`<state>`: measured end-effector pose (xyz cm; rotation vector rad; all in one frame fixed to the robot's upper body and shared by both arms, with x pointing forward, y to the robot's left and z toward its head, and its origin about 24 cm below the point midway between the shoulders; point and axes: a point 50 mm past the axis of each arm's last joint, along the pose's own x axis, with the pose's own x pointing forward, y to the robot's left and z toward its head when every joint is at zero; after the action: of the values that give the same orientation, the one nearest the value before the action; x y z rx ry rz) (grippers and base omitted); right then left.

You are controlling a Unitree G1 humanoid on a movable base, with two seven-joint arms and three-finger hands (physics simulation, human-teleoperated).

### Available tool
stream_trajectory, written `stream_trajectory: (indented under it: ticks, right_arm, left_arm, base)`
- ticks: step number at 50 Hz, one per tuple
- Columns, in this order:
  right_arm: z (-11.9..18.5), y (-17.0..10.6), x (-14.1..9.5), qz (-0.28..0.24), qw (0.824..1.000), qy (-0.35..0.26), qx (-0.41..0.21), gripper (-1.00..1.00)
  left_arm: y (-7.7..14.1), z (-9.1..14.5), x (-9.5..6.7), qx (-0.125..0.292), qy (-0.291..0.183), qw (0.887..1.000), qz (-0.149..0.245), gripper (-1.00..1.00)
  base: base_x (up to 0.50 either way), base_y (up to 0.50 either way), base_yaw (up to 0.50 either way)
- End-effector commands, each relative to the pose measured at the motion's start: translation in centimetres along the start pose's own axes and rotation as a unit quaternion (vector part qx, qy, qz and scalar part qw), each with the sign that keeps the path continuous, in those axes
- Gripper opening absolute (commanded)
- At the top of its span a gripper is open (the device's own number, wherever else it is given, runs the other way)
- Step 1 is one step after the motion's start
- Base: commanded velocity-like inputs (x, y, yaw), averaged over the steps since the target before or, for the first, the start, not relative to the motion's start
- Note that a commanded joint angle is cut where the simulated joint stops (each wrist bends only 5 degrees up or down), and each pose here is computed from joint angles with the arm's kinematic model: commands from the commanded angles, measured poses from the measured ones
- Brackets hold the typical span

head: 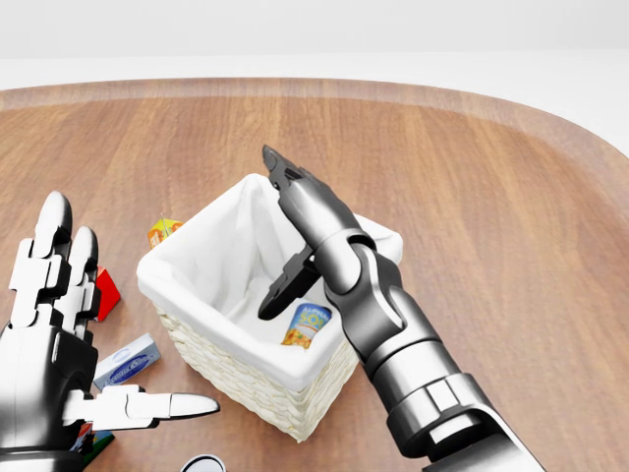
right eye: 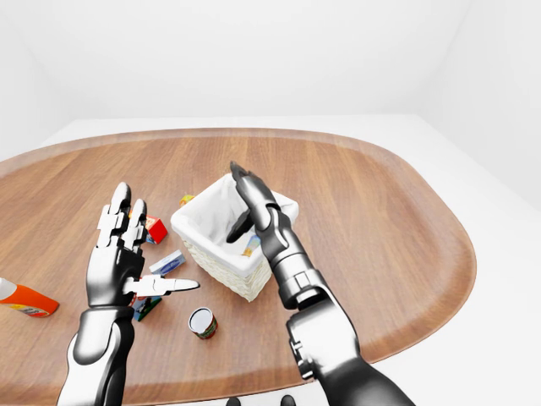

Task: Pick up the alphabet soup, and put it in the basket.

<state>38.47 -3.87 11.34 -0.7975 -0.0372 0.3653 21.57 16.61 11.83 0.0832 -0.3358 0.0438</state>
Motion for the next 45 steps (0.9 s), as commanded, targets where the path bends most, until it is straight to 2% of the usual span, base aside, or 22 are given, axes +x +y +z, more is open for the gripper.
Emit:
stream_trajectory:
  ticks: [1, 11, 28, 43, 45]
  right_arm:
    - [0.1, 0.1, 0.0, 0.002, 1.0, -0.002, 0.0, 1.0]
    - [0.8, -0.5, -0.1, -0.005, 1.0, -0.013, 0.007, 1.0]
    - [3.4, -3.7, -0.4, -0.085, 0.993, -0.072, 0.043, 1.0]
    - [4.9, -4.7, -1.1, -0.099, 0.988, -0.102, 0.053, 1.0]
    - [6.1, -5.5, -1.7, -0.109, 0.984, -0.133, 0.055, 1.0]
  left_arm:
    - [0.0, 0.0, 0.0, 0.0, 0.0, 1.0, 0.0, 1.0]
    - [0.0, -0.1, 0.0, 0.0, 0.0, 1.0, 0.0, 1.0]
    - [0.0, -0.1, 0.0, 0.0, 0.001, 1.0, 0.0, 1.0]
    - [0.0, -0.1, 0.0, 0.0, 0.001, 1.0, 0.0, 1.0]
    - [0.0, -0.1, 0.0, 0.0, 0.0, 1.0, -0.001, 1.0]
  base:
    - [0.0, 0.0, 0.0]
    - [0.0, 0.0, 0.0]
    - [0.0, 0.0, 0.0]
    - [0.0, 0.0, 0.0]
    - [0.0, 0.0, 0.0]
